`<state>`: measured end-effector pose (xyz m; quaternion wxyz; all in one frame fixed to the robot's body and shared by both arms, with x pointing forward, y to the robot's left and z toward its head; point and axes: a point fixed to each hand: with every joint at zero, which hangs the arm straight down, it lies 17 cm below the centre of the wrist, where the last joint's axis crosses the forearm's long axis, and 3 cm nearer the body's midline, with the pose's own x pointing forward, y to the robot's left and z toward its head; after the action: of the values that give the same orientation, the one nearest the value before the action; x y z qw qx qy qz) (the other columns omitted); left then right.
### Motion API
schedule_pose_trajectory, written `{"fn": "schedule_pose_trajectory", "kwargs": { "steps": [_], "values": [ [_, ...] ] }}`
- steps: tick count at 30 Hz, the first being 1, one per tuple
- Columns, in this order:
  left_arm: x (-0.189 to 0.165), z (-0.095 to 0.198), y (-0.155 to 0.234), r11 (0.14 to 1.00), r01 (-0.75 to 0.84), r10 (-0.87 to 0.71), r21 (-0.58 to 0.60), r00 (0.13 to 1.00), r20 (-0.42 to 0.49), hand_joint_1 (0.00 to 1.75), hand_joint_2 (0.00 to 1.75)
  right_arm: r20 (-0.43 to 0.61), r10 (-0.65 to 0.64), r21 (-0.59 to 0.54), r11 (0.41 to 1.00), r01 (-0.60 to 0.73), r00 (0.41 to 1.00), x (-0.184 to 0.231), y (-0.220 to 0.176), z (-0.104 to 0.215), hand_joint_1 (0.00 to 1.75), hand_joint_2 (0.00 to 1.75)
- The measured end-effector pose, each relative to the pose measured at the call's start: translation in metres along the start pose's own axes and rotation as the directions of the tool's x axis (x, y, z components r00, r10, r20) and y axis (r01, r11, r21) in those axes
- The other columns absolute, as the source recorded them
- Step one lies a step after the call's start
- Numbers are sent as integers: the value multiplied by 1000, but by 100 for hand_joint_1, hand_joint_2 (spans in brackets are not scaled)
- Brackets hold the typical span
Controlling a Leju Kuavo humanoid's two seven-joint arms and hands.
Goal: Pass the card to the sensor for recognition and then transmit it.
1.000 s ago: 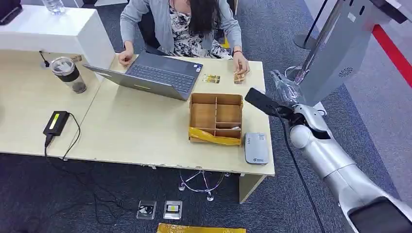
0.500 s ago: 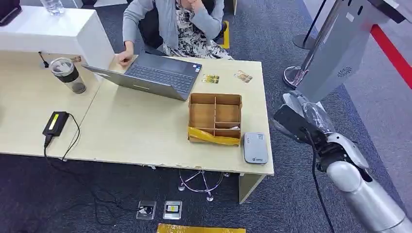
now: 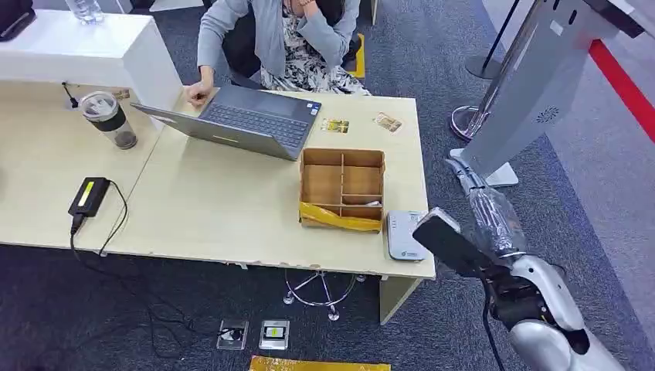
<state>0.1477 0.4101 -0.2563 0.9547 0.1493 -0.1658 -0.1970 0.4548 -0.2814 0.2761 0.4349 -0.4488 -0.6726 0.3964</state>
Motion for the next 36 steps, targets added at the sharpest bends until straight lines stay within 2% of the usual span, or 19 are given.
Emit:
{"fn": "schedule_pose_trajectory", "kwargs": {
  "steps": [13, 26, 36],
  "values": [
    [5, 0, -9, 1000, -14, 14, -7, 1000, -5, 0, 0, 74, 59, -16, 998, -58, 995, 43, 29, -13, 0, 175],
    [6, 1, -13, 1000, -14, 13, -15, 1000, -7, 0, 0, 55, 93, 54, 994, -95, 994, 49, 76, -31, 0, 175],
    [6, 1, -12, 1000, -11, 11, -17, 1000, -7, 0, 0, 30, 125, 86, 988, -127, 992, 51, 93, -33, 0, 175]
  ]
}}
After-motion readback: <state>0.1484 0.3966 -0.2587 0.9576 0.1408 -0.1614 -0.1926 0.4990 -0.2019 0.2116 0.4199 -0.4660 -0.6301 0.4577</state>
